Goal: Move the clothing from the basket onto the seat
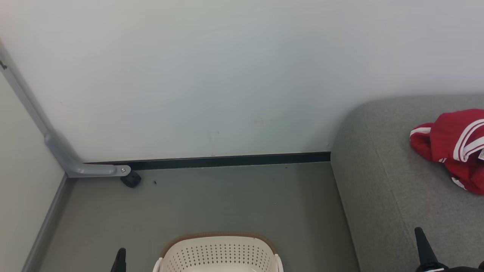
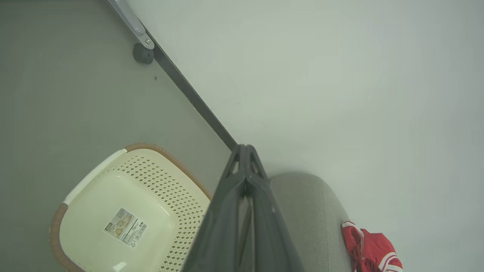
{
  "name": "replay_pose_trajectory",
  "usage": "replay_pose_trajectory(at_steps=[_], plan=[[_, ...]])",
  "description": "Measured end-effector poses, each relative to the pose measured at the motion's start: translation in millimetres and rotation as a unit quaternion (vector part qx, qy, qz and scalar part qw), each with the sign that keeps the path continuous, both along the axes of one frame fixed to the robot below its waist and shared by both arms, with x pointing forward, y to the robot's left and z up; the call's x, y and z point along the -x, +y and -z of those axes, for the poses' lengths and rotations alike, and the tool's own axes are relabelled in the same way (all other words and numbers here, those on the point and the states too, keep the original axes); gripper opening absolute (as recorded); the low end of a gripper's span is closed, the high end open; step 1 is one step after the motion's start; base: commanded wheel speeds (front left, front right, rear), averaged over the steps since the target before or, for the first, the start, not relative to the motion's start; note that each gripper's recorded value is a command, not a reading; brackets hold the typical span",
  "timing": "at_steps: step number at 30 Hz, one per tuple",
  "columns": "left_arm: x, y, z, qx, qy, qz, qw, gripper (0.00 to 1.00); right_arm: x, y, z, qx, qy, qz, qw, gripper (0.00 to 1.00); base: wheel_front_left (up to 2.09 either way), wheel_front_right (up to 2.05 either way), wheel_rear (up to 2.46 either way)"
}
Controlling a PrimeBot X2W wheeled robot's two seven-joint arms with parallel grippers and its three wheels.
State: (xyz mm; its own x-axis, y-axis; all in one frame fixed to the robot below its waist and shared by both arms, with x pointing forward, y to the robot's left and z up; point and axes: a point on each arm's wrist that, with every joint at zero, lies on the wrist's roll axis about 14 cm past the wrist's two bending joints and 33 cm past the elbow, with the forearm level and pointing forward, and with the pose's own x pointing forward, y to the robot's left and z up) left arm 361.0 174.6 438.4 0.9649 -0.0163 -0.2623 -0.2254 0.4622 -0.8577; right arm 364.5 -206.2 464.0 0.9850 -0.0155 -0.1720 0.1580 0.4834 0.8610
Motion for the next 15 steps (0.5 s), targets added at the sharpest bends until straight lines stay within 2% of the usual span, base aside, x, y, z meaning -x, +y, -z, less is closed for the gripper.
replay_pose_trajectory(at_steps=[15], plan=[[-6, 6, -12, 0.112, -0.023, -0.023, 0.993, 0.0, -6, 0, -4, -0.119, -0.012, 0.02, 0.993, 0.0, 0.0, 0.0, 0.0]])
